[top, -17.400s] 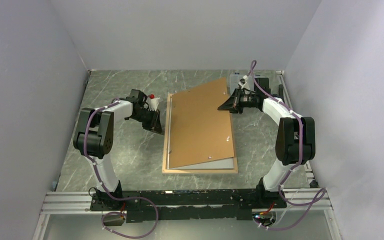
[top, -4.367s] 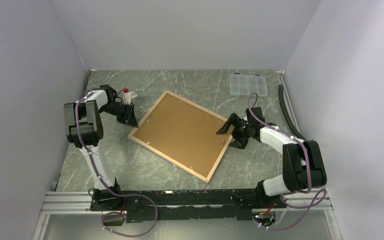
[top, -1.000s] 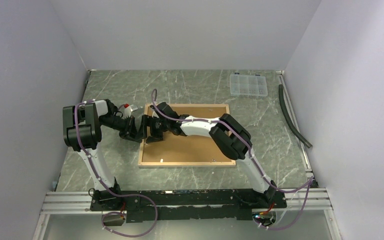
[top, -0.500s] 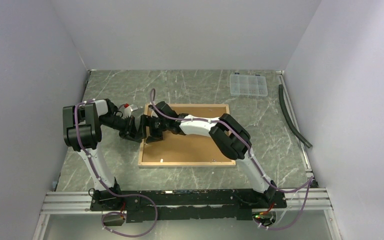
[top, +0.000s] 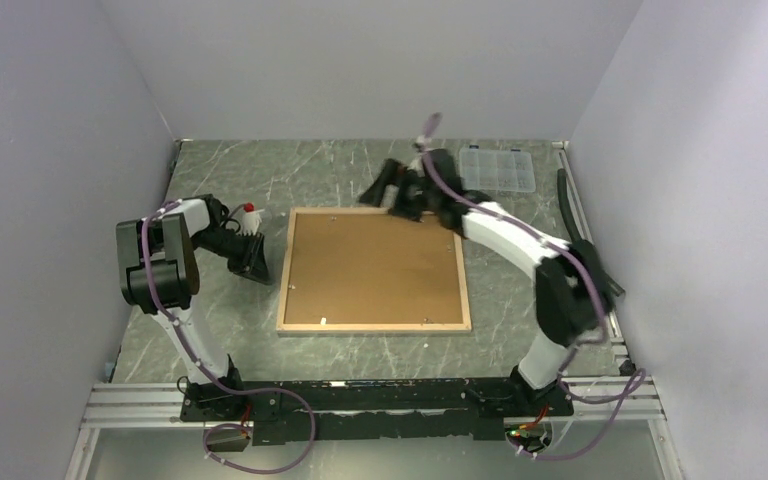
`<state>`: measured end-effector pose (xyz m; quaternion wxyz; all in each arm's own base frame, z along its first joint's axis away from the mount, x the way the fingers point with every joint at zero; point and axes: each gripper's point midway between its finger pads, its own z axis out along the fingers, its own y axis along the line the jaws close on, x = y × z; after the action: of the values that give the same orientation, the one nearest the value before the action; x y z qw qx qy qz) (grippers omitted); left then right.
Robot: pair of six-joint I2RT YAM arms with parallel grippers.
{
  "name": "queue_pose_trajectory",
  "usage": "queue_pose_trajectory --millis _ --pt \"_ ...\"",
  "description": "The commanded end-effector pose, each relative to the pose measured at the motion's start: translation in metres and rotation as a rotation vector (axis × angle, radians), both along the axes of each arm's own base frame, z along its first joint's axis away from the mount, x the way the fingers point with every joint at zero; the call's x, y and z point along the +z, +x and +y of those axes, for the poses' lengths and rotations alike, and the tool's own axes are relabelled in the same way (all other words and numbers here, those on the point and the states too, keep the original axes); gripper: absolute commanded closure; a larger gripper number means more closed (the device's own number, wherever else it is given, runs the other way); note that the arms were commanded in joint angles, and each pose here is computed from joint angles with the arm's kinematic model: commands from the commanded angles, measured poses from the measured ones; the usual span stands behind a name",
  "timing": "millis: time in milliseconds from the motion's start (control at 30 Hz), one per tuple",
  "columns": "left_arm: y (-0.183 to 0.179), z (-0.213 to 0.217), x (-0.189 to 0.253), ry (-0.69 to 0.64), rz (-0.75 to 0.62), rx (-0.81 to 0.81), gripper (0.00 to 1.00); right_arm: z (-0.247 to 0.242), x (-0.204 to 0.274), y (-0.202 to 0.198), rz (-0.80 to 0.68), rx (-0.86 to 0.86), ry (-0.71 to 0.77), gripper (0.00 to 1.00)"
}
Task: Put the photo into the frame
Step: Adjust the photo frame at the center of the board.
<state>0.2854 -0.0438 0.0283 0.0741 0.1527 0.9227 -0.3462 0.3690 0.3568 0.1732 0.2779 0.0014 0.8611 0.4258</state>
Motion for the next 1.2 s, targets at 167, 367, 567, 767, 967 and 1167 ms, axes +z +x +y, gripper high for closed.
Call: queue_pose_trajectory --millis 167,367,567,767,967,1167 --pt "-0.028 -0.001 -0.017 0.157 -0.071 -0.149 0.78 -0.202 -0.045 -0.001 0.041 -0.452 -0.228 0.0" --pt "-0.044 -0.013 -0.021 0.226 -0.094 -0.248 0.8 -0.25 -0.078 -0.008 0.103 -0.534 -0.252 0.0" --pt "-0.055 -0.02 -0.023 0.259 -0.099 -0.31 0.81 -0.249 -0.108 0.001 0.175 -0.513 -0.265 0.0" --pt "-0.068 -0.026 -0.022 0.265 -0.092 -0.364 0.81 -0.227 -0.121 0.021 0.215 -0.451 -0.186 0.0" --pt "-0.081 -0.043 -0.016 0.245 -0.103 -0.451 0.82 -0.171 -0.122 0.05 0.229 -0.333 -0.158 0.0" --pt "-0.093 -0.058 -0.016 0.218 -0.073 -0.52 0.81 -0.101 -0.109 0.074 0.208 -0.21 -0.112 0.0"
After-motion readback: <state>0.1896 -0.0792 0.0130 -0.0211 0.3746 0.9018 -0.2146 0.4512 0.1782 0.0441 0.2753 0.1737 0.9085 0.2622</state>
